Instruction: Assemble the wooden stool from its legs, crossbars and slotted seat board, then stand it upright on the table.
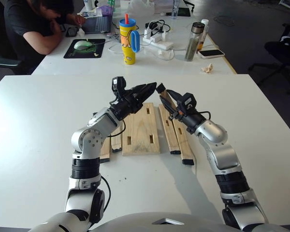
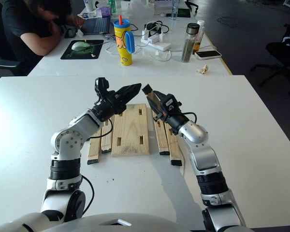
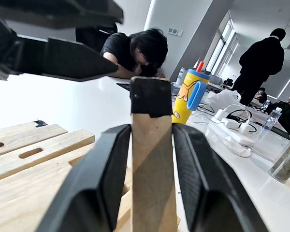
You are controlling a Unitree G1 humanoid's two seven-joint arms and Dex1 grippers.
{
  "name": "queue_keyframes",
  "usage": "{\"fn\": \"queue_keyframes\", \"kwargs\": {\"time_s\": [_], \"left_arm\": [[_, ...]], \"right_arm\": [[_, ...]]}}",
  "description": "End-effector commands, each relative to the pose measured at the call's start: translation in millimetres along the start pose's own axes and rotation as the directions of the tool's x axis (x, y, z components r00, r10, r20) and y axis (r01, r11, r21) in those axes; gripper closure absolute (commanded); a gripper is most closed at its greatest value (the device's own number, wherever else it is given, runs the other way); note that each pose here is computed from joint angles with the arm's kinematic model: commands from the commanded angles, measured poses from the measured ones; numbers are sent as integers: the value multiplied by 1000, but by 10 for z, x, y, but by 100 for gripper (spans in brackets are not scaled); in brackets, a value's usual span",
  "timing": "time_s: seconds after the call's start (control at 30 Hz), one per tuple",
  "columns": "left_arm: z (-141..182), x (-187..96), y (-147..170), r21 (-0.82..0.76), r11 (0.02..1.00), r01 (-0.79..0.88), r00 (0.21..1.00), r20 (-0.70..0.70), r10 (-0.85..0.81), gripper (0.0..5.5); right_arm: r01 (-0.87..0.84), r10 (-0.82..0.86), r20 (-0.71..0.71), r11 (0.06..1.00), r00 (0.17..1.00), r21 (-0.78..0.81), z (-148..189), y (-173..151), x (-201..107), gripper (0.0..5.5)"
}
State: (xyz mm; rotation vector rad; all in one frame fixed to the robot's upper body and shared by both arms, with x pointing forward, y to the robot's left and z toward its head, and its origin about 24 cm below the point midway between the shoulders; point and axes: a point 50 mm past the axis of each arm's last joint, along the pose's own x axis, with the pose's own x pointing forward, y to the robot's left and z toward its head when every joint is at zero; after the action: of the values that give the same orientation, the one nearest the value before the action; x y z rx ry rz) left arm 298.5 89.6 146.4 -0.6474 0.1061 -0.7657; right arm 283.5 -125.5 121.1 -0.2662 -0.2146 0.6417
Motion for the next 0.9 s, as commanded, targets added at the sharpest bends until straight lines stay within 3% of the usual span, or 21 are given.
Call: {"fn": "queue_keyframes", "kwargs": {"time_s": [0.03,0.17,0.73,0.9], "left_arm": [[-2,39,-56,5,1000,26,1000,-16,-26,252],[-34,34,-52,15,999,32,999,-41,-32,252],[-52,4,-39,7,999,52,998,-39,-52,493],[-54,-4,9,22,1000,23,999,-39,-22,506]], "right_arm": [[-61,61,52,998,997,-7,110,77,47,416],[-93,93,57,996,994,0,120,112,51,416],[-82,79,80,996,994,41,146,69,57,416],[-62,59,74,997,996,40,144,44,62,416]]}}
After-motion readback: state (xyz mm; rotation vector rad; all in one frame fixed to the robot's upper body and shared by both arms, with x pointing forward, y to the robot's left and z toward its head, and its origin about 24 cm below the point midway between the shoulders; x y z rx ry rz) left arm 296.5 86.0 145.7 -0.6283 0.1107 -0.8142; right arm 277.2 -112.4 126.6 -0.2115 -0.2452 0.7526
